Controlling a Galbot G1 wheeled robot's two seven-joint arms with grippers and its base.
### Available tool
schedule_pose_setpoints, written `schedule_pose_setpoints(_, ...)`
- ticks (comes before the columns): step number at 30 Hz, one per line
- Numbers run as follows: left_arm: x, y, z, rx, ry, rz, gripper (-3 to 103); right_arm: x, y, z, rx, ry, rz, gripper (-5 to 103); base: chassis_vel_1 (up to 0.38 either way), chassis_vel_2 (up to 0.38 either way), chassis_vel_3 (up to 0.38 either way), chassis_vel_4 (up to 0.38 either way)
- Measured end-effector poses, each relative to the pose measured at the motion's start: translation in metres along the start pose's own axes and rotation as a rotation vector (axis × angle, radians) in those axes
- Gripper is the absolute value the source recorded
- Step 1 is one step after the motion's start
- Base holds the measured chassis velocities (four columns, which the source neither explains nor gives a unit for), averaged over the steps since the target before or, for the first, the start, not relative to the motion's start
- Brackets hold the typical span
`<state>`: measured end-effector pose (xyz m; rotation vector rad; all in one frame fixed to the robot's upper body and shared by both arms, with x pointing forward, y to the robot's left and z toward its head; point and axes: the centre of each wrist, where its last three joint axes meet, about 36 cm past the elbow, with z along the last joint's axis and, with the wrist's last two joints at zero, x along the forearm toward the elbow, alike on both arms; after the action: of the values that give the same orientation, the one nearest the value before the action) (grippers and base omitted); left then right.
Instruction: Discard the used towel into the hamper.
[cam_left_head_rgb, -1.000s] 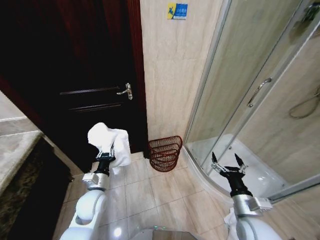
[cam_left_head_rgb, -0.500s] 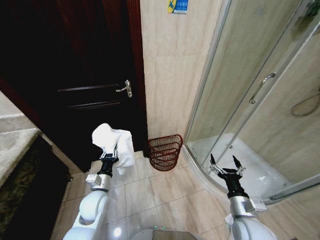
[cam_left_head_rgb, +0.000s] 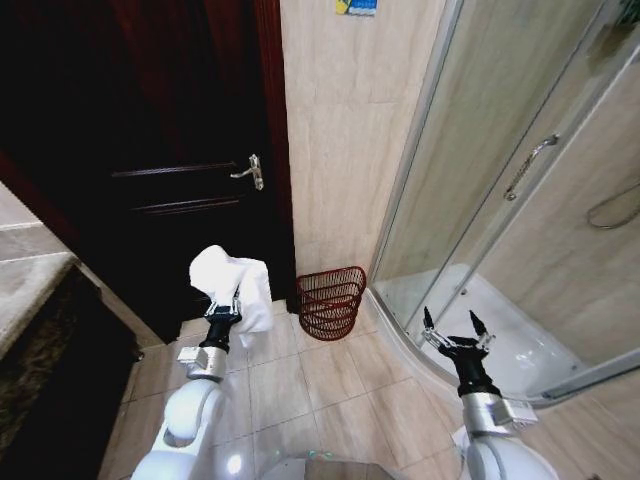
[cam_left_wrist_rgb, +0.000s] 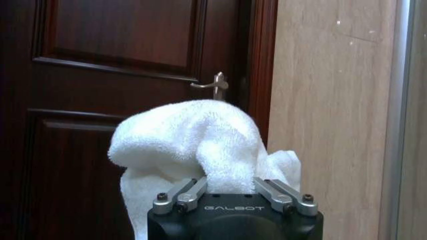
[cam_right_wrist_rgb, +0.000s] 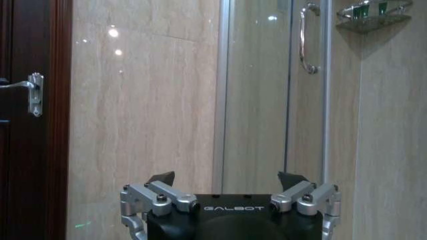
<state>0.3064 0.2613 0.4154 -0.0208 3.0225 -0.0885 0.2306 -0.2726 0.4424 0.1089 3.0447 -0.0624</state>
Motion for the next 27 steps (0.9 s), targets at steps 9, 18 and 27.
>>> schedule_pose_setpoints(9,0.0017,0.0022,0.0007,0.005,0.007,0.014,15,0.0001,0.0012,-0.0019,0.001,-0.011,0.0,100,0.0,0.0,0.0,0.0)
schedule_pose_setpoints(18,-0.0011,0.0066,0.0022,0.014,0.011,0.021,15,-0.0015,0.001,-0.0007,0.005,-0.012,0.004,100,0.0,0.0,0.0,0.0)
schedule_pose_setpoints(27,-0.0007,0.0084,0.0044,0.014,0.01,0.022,15,-0.0029,0.0017,0.0004,0.011,-0.003,0.0,100,0.0,0.0,0.0,0.0)
